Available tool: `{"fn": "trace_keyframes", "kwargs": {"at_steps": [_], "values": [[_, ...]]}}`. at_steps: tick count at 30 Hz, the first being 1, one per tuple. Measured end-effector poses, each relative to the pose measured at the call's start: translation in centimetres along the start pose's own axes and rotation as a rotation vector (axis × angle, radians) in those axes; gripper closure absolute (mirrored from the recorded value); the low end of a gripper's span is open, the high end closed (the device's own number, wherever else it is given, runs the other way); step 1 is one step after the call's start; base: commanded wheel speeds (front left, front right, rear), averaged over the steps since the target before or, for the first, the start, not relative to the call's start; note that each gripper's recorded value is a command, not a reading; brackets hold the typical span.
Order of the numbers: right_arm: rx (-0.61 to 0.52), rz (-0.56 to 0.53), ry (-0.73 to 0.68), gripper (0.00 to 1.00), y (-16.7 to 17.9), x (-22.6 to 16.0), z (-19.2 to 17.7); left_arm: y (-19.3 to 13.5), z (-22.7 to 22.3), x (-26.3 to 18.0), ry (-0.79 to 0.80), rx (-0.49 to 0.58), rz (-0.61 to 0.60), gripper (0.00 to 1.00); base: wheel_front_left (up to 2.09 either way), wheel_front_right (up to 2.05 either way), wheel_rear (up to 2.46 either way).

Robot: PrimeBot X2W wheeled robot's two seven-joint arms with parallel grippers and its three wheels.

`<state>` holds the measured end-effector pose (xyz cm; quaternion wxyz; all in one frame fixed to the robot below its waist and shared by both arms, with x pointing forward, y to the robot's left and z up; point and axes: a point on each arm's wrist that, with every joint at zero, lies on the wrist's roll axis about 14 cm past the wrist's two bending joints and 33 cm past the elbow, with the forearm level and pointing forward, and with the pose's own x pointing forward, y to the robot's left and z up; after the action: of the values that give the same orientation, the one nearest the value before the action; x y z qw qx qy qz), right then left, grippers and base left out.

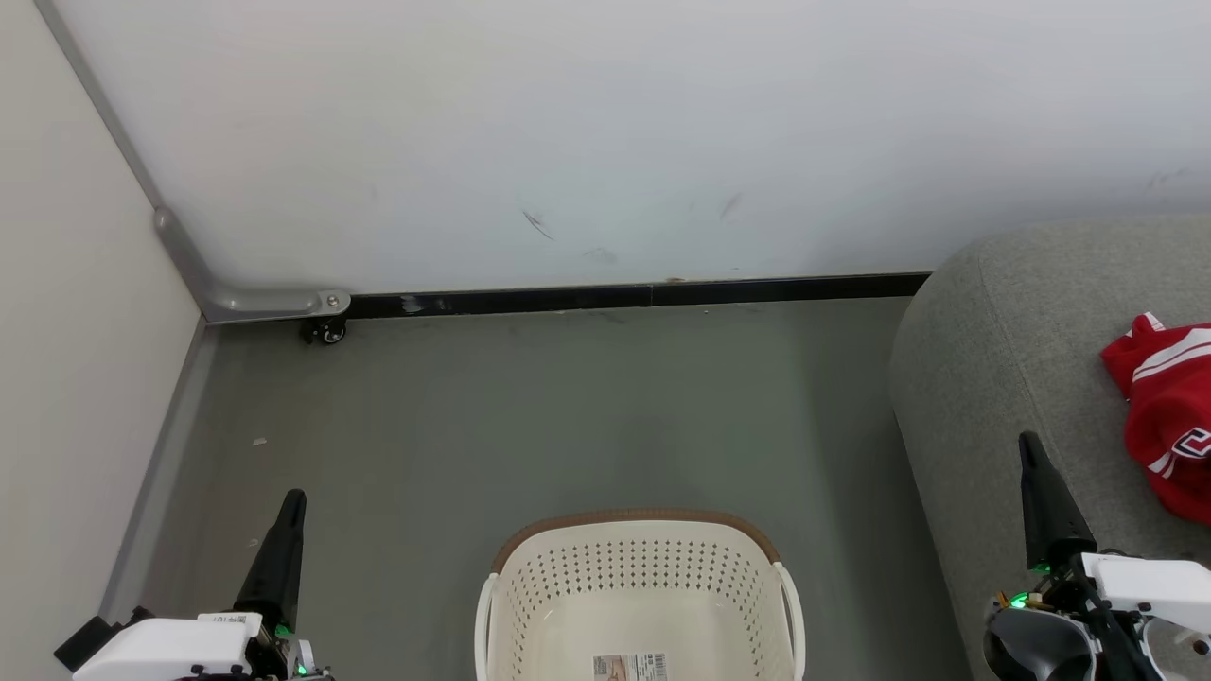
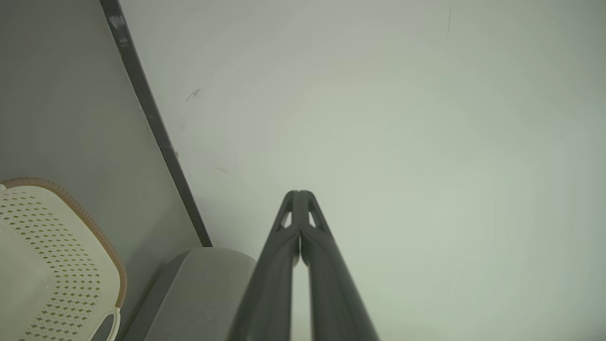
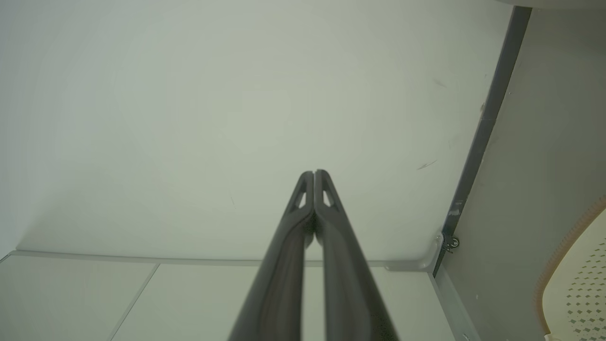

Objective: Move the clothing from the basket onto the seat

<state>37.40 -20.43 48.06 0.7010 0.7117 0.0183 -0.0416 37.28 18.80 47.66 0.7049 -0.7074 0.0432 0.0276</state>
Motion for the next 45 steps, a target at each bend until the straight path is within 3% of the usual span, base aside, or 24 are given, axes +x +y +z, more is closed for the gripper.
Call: {"fn": "trace_keyframes", "kwargs": {"at_steps": [45], "values": [[0.002,0.010,0.000,1.00,0.39,0.27,0.09,0.34,0.01,-0.01,0.003,-0.002,0.010,1.00,0.00,0.00,0.00]]}}
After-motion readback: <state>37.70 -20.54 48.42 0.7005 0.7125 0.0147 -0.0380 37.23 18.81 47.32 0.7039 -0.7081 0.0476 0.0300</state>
